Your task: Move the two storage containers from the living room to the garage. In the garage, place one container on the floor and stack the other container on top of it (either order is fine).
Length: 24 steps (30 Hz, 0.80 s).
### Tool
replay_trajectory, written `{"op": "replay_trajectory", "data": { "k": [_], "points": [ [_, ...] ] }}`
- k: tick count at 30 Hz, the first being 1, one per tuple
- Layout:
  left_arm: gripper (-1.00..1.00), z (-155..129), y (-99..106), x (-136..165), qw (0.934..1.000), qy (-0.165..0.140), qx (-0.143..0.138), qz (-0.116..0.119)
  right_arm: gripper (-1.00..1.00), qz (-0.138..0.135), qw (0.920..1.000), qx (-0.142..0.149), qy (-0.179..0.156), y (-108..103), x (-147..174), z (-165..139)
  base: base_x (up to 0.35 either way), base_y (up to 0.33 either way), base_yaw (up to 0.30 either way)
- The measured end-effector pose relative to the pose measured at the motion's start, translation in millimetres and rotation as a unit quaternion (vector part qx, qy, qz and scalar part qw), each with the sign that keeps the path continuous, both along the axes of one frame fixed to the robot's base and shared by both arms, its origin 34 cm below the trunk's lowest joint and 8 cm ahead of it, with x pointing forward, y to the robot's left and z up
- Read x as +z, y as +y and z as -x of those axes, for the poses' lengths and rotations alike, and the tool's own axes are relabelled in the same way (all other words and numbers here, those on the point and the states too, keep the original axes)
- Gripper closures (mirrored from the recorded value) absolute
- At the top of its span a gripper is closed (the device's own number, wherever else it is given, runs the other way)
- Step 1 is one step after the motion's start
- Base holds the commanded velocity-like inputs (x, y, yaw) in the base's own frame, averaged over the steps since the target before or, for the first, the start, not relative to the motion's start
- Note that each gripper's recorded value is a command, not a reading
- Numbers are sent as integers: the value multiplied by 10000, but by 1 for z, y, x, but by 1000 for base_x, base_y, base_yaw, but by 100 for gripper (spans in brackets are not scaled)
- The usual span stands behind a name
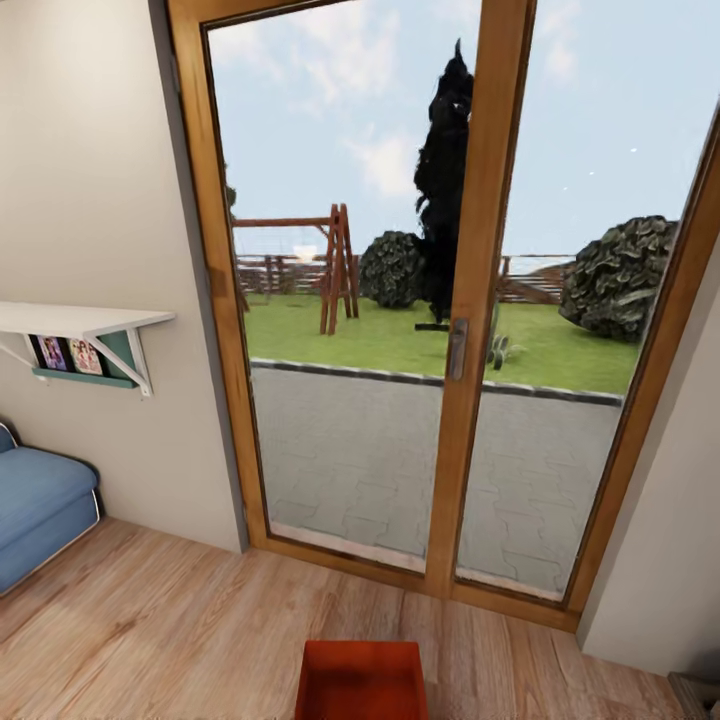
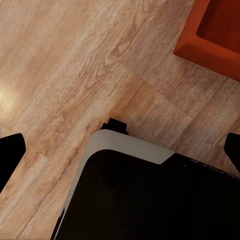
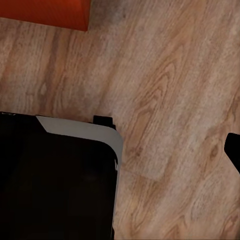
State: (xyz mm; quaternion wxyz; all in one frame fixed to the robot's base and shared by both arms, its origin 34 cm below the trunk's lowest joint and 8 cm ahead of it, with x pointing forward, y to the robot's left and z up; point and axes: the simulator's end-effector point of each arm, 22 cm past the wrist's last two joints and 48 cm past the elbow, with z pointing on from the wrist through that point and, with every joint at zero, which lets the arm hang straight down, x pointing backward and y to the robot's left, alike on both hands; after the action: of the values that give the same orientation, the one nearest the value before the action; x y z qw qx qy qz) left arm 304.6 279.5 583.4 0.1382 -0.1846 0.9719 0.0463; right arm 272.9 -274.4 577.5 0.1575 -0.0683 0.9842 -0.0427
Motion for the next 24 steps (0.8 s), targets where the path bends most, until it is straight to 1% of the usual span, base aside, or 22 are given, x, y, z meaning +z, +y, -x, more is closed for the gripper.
{"op": "replay_trajectory", "data": {
  "k": [10,24],
  "points": [
    [-100,5,0,-3,10000,76,-19,-1,-100,-10,10000,12,87,1,-2,6,0,0,0],
    [-100,12,-1,-6,9998,172,-54,0,-100,4,9999,0,155,-2,-5,13,0,0,0]
  ]
}}
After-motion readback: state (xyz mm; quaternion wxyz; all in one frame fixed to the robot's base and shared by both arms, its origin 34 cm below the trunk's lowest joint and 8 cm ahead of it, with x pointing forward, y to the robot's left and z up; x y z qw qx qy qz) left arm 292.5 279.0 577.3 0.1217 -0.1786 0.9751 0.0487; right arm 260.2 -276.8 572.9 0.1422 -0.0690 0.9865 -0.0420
